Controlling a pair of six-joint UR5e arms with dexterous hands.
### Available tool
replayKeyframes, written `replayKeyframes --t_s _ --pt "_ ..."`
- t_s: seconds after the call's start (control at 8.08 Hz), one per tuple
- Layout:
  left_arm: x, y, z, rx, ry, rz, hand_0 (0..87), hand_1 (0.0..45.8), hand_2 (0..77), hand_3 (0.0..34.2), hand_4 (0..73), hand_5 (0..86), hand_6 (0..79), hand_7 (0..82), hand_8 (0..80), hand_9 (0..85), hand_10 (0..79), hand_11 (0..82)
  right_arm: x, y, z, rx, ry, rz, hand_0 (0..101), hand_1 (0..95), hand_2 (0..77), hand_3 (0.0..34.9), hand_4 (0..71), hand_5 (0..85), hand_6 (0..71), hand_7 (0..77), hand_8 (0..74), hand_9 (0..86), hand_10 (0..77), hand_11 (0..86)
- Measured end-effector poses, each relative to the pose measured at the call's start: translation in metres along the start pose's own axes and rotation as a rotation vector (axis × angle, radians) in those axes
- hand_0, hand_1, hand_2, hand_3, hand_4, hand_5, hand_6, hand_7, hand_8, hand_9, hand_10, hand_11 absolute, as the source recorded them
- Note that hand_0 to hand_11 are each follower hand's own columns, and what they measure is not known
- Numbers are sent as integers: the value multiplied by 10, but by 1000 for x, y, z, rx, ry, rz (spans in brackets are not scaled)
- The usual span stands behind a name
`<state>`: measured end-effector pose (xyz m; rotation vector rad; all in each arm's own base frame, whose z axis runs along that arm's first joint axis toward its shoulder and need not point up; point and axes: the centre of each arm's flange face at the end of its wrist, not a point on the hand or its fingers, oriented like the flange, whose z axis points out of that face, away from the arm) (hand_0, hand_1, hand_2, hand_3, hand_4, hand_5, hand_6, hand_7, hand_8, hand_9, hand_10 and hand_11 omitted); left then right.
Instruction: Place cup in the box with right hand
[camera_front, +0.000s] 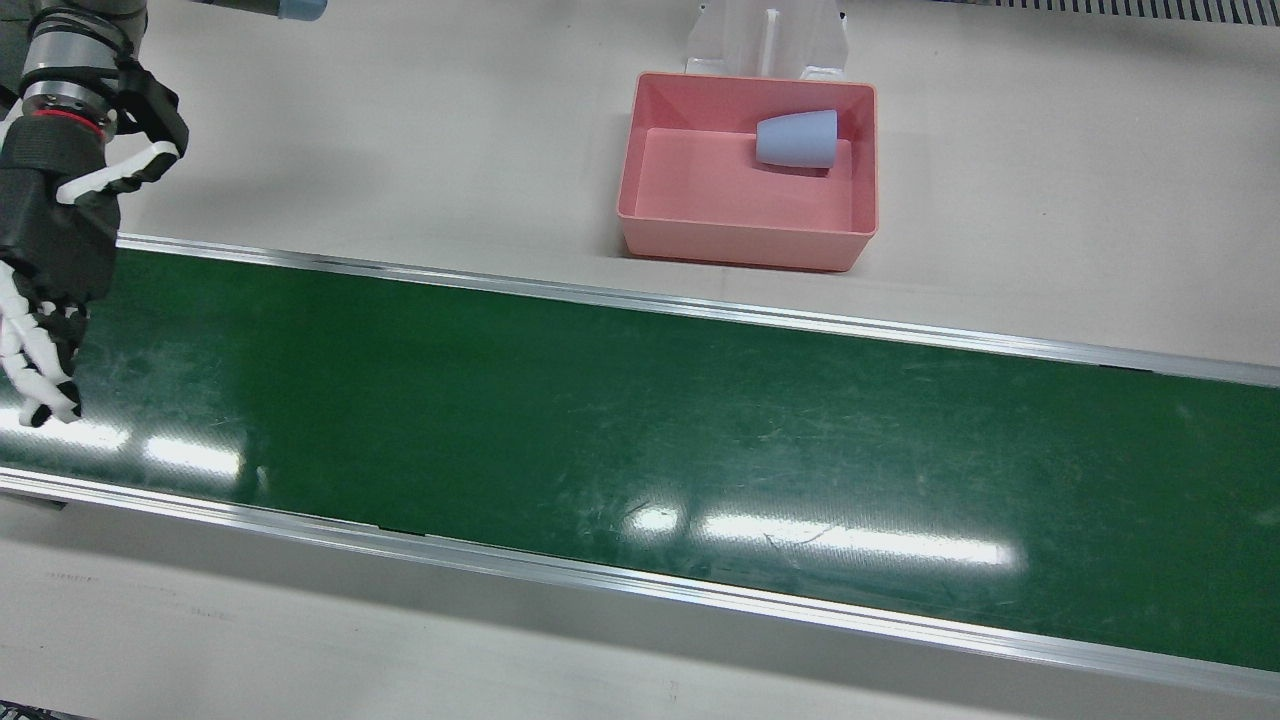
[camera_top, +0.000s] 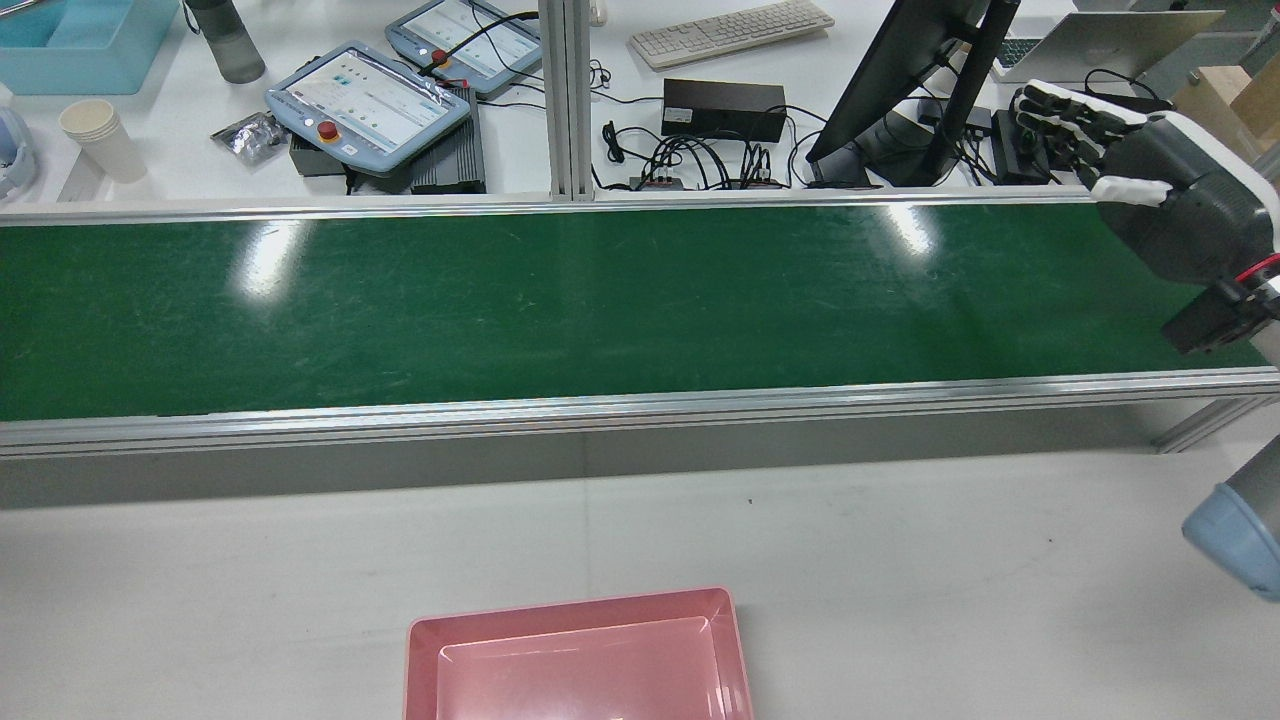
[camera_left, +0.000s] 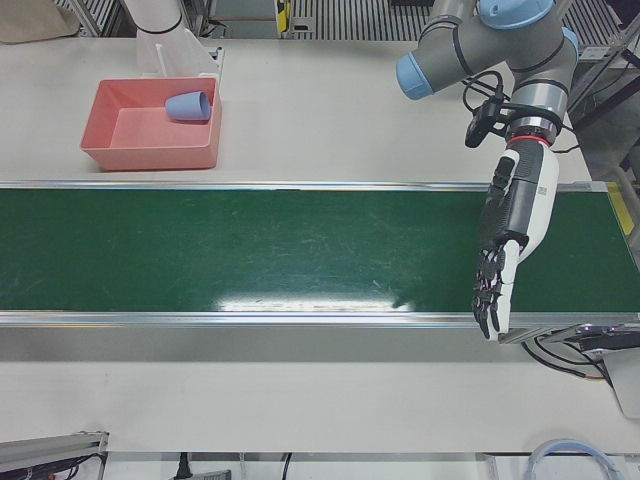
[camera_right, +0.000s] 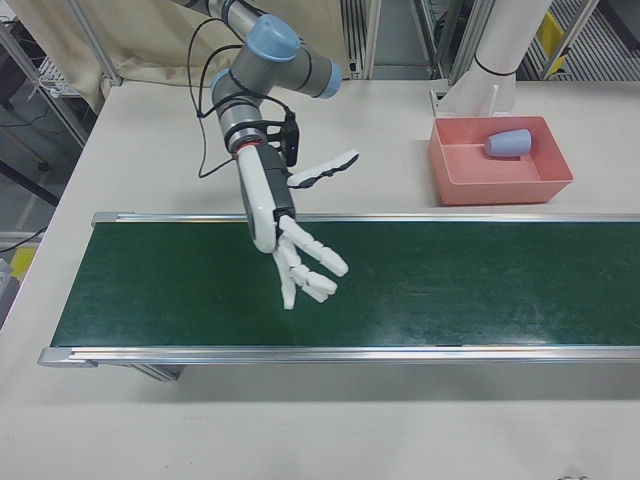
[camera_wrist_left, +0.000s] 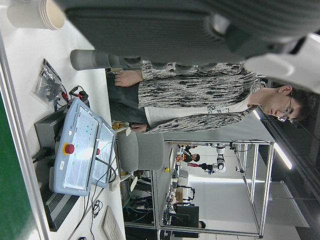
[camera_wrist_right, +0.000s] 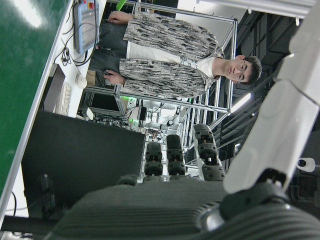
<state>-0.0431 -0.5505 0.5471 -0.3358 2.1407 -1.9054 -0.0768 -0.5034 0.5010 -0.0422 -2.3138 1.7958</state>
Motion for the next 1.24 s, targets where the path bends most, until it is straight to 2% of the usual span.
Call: replayKeyframes --t_s 0.12,0.25,0.37,0.49,0.74,0.87,1.24 --pt "0 0 0 0 0 0 0 5 11 0 11 0 0 5 0 0 0 0 -27 -36 -5 31 -26 -8 467 115 11 6 5 55 71 267 98 158 5 5" --pt "0 0 0 -1 0 0 0 5 11 0 11 5 0 5 0 0 0 0 -55 -70 -18 67 -61 -19 465 115 11 7 5 49 87 327 120 180 5 5" --pt "0 1 0 -1 0 0 0 5 11 0 11 5 0 5 0 0 0 0 -79 -95 -35 105 -95 -29 465 115 11 7 5 49 87 327 120 180 5 5" --pt "0 0 0 -1 0 0 0 5 11 0 11 0 5 5 0 0 0 0 -98 -111 -51 136 -127 -38 465 104 11 7 5 49 87 360 115 196 16 27" --pt "0 0 0 1 0 0 0 5 11 0 11 0 5 5 0 0 0 0 -125 -129 -76 178 -164 -48 465 104 11 4 16 49 104 415 125 207 16 38" --pt "0 -1 0 1 0 0 0 5 11 0 11 0 5 5 0 0 0 0 -134 -134 -85 190 -180 -51 463 104 11 4 27 49 104 415 125 207 16 38" --pt "0 0 0 0 0 0 0 5 11 0 11 0 5 5 0 0 0 0 -150 -139 -97 208 -212 -56 456 82 11 4 38 49 104 404 125 218 27 49"
